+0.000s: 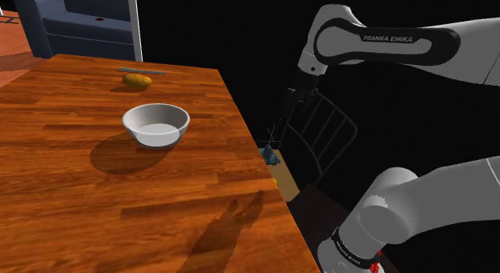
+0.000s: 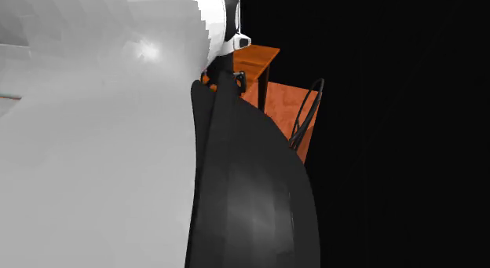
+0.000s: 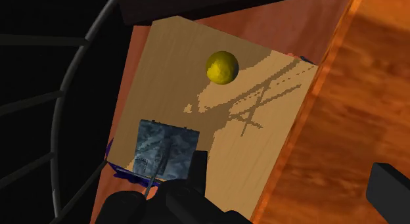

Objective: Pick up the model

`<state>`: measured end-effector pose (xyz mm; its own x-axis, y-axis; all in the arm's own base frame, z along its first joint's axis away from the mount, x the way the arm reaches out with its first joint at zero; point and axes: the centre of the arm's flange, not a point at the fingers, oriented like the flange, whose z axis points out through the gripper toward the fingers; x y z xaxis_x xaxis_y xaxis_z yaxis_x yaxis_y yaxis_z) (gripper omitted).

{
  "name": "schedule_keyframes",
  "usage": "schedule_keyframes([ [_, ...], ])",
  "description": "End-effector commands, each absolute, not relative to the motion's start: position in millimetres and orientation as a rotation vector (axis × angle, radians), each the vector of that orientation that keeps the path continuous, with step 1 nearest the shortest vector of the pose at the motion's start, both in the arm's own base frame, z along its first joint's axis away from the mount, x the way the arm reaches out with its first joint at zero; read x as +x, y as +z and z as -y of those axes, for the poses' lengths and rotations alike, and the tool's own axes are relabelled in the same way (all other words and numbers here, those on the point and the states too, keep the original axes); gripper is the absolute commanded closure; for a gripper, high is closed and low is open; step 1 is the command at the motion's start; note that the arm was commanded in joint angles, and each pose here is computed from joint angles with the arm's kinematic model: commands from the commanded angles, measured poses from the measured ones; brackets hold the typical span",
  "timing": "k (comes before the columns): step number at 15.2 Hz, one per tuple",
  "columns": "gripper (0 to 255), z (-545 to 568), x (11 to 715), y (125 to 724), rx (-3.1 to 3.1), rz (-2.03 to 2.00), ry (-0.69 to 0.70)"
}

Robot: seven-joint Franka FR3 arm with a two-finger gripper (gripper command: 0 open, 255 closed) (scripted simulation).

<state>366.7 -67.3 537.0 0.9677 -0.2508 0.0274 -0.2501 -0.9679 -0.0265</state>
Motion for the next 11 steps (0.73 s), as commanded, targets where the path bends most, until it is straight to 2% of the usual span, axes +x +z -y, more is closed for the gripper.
schedule_keyframes([
  [1,0,79,383,522,-3.089,-0.424,-0.042],
  [11,0,153,459,439,-3.059,-0.572,-0.004],
])
